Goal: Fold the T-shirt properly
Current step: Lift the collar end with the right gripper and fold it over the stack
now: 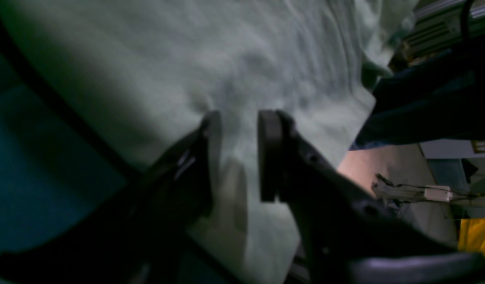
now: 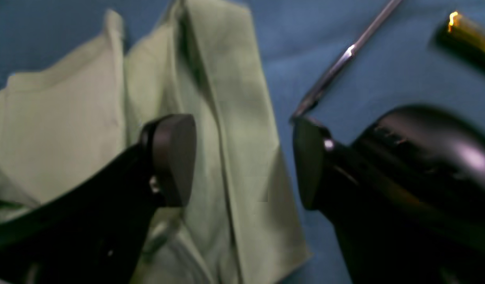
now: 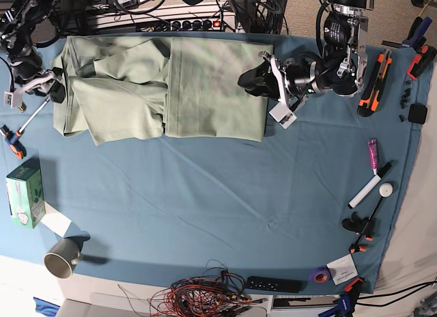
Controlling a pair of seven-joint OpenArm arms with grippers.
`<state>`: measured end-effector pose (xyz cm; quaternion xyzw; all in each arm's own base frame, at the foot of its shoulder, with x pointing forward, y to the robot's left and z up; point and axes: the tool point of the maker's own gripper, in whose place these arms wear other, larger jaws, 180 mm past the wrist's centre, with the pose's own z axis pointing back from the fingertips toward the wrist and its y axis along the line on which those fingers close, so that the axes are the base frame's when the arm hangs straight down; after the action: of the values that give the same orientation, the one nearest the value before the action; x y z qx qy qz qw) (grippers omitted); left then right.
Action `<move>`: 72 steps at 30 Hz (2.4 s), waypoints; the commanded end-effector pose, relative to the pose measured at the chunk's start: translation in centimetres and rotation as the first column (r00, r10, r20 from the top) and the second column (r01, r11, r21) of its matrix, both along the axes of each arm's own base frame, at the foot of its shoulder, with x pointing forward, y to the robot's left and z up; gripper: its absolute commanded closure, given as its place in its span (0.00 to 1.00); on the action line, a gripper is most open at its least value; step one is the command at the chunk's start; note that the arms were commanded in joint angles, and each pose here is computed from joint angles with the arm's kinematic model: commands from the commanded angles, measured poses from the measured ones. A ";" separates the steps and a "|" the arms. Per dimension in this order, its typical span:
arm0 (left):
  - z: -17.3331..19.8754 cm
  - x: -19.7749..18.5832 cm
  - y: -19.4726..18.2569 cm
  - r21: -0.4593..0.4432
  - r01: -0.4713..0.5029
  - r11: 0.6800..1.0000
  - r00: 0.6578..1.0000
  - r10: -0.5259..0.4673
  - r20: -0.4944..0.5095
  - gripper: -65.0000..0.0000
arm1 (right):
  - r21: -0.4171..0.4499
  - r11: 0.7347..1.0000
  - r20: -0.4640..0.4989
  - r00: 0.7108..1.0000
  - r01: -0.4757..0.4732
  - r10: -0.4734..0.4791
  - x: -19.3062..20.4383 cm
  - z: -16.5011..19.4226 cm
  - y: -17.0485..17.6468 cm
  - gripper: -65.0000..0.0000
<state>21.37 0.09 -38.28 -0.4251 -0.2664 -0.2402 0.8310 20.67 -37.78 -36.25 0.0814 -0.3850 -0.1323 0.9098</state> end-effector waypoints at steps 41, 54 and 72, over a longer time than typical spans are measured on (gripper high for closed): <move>2.4 2.5 2.3 -0.027 -0.089 0.996 0.992 0.091 0.090 0.73 | 0.286 0.910 0.282 0.934 -0.300 0.219 2.3 6.5 9.1 1.00; 3.0 3.3 6.8 0.034 -0.136 0.990 0.984 0.131 0.122 0.73 | 0.250 0.778 0.362 0.801 -0.576 0.476 3.2 6.4 29.9 1.00; 2.9 3.3 7.0 0.042 -0.134 0.990 0.984 0.128 0.124 0.73 | 0.107 0.622 0.288 0.623 -0.775 0.727 2.7 5.0 40.0 1.00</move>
<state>24.04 7.19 -36.61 -0.3644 -0.3155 -0.2126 0.8500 22.84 1.80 -32.69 0.3396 -0.3720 0.2270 0.8335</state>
